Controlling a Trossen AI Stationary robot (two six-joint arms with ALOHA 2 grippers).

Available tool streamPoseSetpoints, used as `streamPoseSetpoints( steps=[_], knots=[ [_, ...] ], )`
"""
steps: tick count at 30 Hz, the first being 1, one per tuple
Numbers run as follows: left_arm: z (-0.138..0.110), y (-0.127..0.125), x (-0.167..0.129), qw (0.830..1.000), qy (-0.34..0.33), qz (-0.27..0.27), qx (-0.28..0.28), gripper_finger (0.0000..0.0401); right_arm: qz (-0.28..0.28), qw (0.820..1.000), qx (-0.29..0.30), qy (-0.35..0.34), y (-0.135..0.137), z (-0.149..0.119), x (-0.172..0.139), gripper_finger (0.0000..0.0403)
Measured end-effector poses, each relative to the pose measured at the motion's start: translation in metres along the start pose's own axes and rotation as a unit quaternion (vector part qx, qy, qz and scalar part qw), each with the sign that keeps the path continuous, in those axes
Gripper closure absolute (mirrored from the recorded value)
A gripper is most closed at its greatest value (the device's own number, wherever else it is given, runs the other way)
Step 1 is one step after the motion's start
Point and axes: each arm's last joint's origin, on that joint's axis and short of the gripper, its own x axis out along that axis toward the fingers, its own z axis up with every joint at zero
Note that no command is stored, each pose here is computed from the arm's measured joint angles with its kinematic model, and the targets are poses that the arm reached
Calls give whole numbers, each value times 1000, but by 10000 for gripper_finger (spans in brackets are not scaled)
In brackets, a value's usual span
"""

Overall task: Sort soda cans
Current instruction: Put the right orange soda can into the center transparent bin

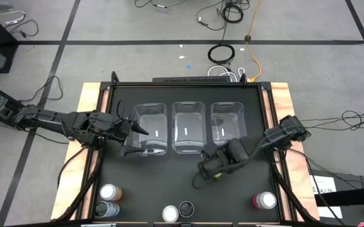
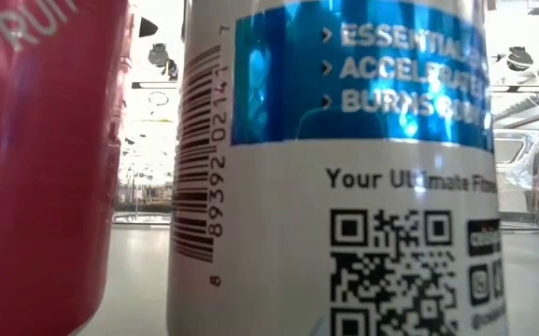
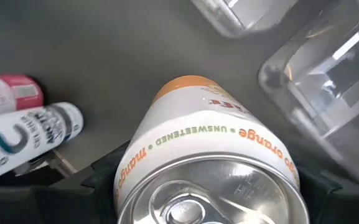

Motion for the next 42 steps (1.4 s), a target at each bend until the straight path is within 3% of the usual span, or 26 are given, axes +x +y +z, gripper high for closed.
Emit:
streamPoseSetpoints(
  steps=[8, 19, 30, 42],
  knots=[
    [0, 0, 0, 1000, -1, 5, 0, 47, -8, 998, -59, -2, -19, 37, 4, 122],
    [2, 15, -2, 999, -11, 49, -16, 47, -26, 991, -135, -12, -65, 102, 9, 121],
    [3, 26, -4, 996, -17, 82, -30, 47, -16, 984, -164, -66, -111, 161, 14, 119],
    [4, 33, -5, 994, -21, 100, -47, 47, -43, 983, -180, 1, -131, 205, 81, 119]
  ],
)
